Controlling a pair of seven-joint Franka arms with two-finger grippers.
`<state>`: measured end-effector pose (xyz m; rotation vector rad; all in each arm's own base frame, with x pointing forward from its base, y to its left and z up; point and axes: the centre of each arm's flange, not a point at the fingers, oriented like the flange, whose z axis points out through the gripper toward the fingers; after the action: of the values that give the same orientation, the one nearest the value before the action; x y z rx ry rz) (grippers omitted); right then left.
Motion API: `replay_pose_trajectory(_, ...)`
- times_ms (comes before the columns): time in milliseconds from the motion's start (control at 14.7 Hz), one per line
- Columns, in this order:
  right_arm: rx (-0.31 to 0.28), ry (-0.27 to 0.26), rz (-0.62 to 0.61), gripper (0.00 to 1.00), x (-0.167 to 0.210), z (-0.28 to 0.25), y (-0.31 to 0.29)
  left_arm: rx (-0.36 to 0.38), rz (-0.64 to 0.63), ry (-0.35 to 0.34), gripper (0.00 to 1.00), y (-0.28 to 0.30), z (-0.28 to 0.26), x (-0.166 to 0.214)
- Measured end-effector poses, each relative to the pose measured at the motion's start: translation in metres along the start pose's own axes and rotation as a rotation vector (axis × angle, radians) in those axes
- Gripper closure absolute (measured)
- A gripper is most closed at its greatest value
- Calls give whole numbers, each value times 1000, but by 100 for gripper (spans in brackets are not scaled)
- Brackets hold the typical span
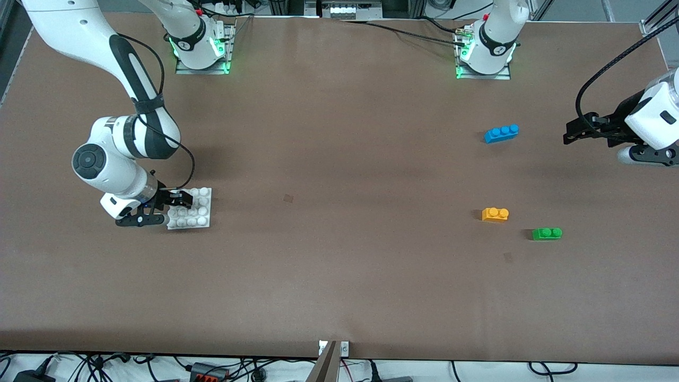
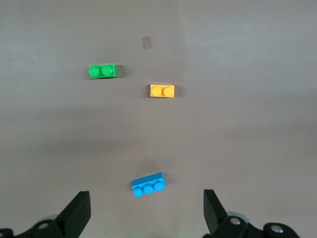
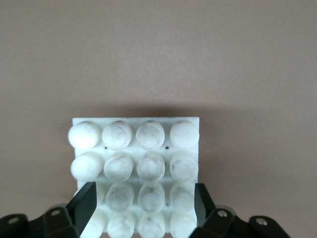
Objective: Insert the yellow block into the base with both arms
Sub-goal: 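Reach the right gripper down to the white base plate and grasp it, then slide the base with the right gripper while the left gripper reaches the yellow block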
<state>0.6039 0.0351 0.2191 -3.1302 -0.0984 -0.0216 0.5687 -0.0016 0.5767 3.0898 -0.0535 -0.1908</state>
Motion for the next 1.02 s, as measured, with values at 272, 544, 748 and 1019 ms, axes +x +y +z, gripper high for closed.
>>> replay_pose_trajectory(272,0,33,-10,16,2,22,-7,0,0,0,0,0,0,0)
replay_pose_trajectory(544,1,53,-25,22,8,17,-19,0,0,0,0,0,0,0)
replay_pose_trajectory(748,1,48,-25,22,7,20,-19,0,0,0,0,0,0,0)
replay_pose_trajectory(1019,1,44,-24,26,6,24,-19,0,0,0,0,0,0,0)
